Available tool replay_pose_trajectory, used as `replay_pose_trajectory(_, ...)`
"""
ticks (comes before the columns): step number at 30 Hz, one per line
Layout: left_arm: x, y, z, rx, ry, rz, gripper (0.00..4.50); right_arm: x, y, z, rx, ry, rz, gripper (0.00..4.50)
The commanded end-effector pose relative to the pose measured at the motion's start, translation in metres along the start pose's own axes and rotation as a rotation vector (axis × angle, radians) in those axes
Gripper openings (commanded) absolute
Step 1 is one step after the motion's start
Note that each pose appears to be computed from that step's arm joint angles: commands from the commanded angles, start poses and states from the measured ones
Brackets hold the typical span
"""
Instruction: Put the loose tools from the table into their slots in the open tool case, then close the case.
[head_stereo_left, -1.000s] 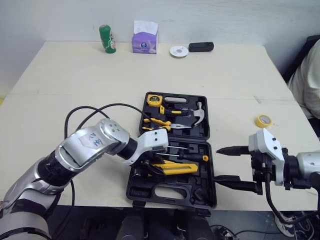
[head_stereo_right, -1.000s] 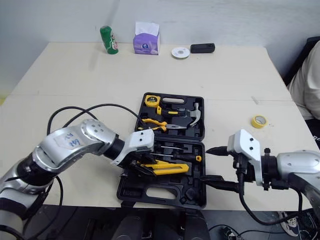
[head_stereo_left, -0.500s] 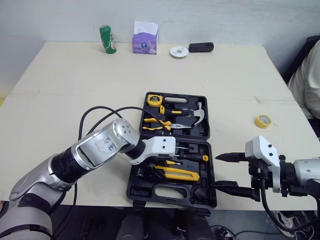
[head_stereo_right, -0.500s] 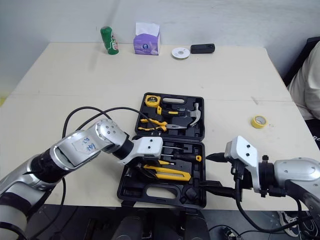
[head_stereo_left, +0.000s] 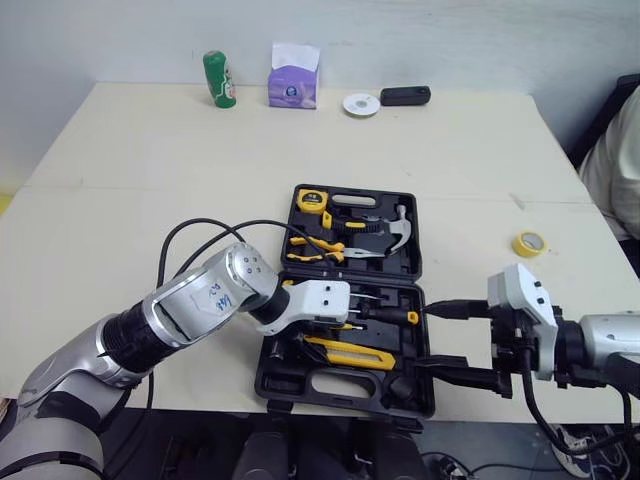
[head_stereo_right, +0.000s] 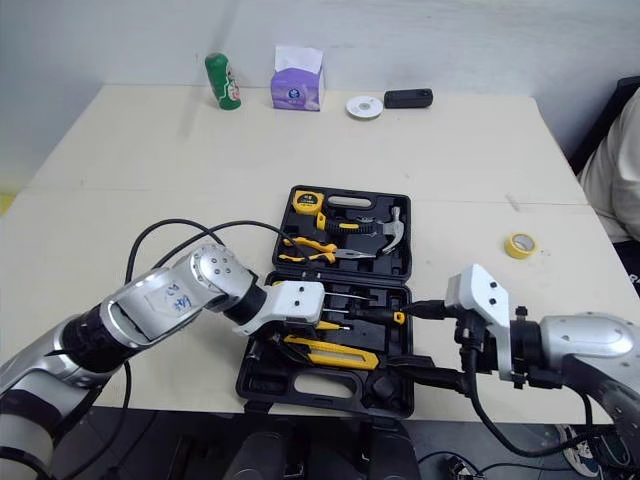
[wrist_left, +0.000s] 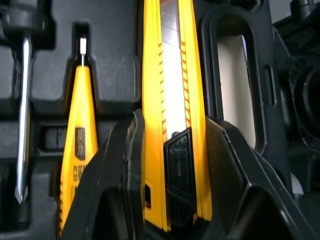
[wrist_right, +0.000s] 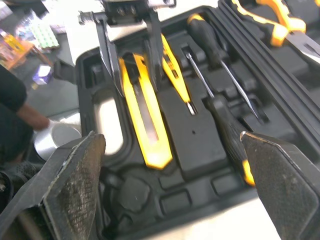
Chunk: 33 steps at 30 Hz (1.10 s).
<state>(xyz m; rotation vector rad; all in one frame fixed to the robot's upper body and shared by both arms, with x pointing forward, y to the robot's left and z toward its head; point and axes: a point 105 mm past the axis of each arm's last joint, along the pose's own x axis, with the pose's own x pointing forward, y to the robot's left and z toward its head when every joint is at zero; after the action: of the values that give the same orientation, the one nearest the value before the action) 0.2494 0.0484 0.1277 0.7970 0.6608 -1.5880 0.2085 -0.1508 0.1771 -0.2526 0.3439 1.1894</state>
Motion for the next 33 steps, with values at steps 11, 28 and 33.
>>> replay_pose_trajectory(11,0.009,-0.001,-0.008,-0.016,0.038,0.003,1.3,-0.005,-0.006,0.013,-0.036,-0.006,0.0,4.5)
replay_pose_trajectory(28,-0.035,0.006,0.031,-0.007,-0.567,0.087,4.46,-0.01,0.002,0.004,-0.02,-0.002,0.028,4.5)
replay_pose_trajectory(33,-0.031,0.01,0.023,0.083,-0.728,0.129,2.83,-0.007,0.0,0.007,-0.047,-0.015,0.039,4.5)
